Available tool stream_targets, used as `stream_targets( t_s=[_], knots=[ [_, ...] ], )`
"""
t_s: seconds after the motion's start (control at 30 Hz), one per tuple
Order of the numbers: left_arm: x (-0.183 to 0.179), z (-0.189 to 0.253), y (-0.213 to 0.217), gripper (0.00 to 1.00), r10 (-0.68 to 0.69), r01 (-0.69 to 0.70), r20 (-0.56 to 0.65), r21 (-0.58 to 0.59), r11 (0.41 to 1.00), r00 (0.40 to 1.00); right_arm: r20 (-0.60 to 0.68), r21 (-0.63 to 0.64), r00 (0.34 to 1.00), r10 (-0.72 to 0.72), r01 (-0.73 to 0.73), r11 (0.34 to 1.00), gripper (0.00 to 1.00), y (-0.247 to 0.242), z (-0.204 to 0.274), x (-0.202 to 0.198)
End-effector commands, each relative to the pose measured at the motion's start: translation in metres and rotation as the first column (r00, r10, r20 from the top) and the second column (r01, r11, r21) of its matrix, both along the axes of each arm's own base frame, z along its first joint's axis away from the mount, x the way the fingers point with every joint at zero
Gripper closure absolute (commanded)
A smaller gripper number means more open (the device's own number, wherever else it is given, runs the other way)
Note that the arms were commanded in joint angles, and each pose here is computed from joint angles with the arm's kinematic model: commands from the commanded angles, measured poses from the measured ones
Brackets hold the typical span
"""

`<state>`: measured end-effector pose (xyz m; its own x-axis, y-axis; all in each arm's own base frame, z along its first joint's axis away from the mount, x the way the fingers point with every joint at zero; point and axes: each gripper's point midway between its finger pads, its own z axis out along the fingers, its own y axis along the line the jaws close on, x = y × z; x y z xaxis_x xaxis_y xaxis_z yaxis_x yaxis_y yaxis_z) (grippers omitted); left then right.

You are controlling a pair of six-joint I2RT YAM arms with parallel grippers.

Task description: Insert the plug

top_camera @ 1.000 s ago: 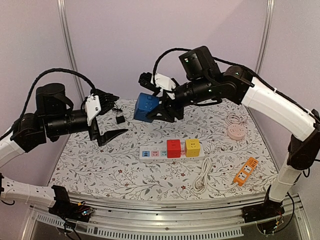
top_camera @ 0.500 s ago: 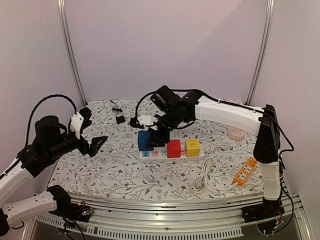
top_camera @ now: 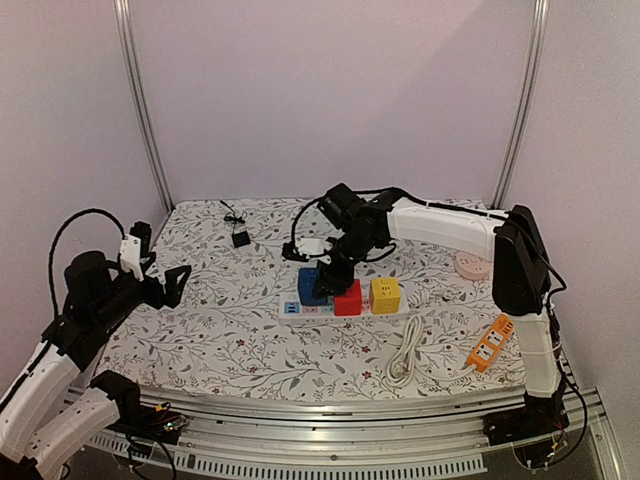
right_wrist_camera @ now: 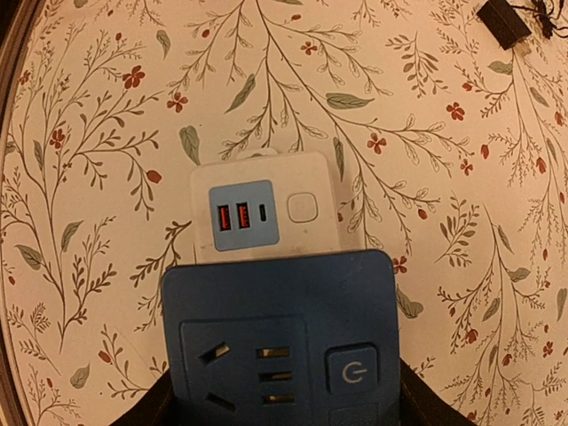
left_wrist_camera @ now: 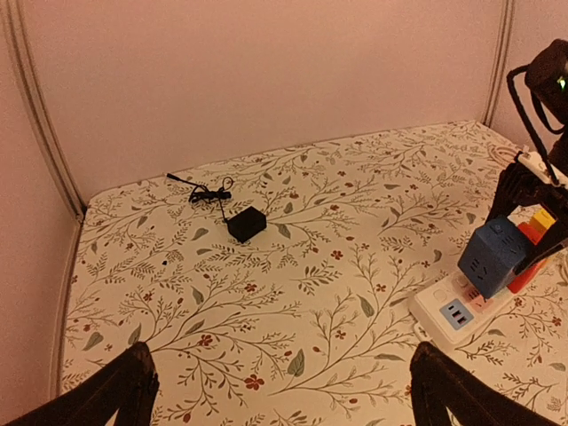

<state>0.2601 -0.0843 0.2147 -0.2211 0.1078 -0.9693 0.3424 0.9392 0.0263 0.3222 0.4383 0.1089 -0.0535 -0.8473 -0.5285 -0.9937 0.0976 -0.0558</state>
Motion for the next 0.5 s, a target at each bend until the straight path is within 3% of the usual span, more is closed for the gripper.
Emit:
stream_targets(
  t_s=[0.0, 0.47],
  knots=[
    [0.003, 0.003, 0.009, 0.01, 0.038, -0.037, 0.008, -0.05, 0.998, 0.999, -0.031, -0.006, 0.997, 0.068, -0.069, 0.998, 1.0, 0.006, -0.02, -0.013],
    [0.005, 0.004, 0.015, 0.0, 0.05, -0.049, 0.02, -0.044, 0.998, 0.999, -0.086, -0.006, 0.995, 0.04, -0.041, 0.999, 1.0, 0.008, -0.035, -0.016]
  ],
)
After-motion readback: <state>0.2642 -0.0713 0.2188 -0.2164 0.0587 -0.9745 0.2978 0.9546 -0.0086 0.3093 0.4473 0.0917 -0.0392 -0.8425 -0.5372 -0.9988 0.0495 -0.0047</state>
